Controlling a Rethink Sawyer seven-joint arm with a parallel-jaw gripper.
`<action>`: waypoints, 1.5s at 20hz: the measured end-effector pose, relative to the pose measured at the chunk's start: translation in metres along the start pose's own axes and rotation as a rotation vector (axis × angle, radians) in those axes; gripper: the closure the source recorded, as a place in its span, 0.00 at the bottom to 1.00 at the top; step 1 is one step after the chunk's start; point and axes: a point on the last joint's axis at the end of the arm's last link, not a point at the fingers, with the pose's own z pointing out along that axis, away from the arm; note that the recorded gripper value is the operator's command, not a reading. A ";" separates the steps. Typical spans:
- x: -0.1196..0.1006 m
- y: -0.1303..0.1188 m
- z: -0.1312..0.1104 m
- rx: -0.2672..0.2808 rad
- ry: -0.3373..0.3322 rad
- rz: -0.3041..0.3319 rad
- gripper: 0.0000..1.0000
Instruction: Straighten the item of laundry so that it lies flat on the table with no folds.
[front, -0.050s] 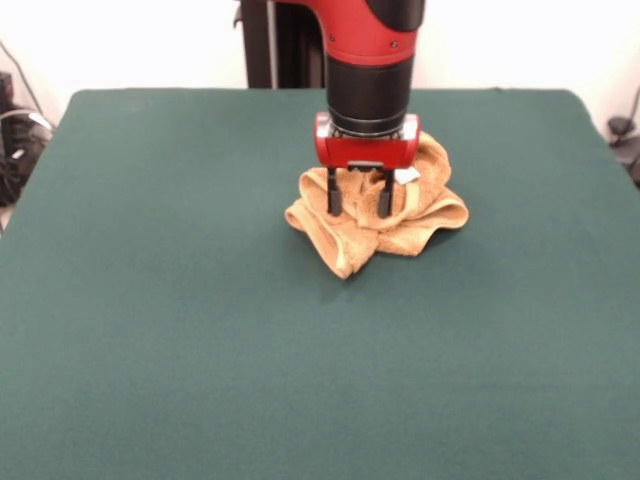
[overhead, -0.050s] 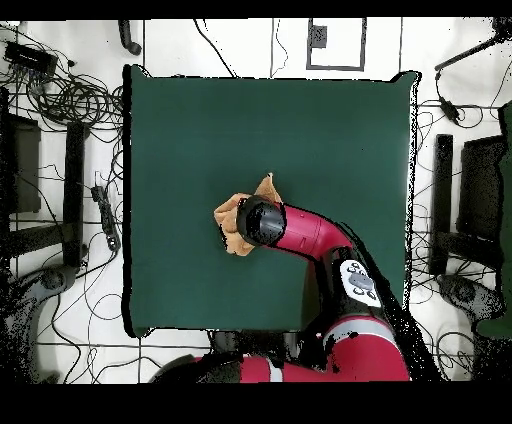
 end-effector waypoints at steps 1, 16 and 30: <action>0.000 0.000 0.000 0.000 0.000 0.000 0.00; 0.000 0.000 0.000 0.000 0.000 -0.001 0.00; 0.001 0.007 0.000 0.000 0.000 -0.012 1.00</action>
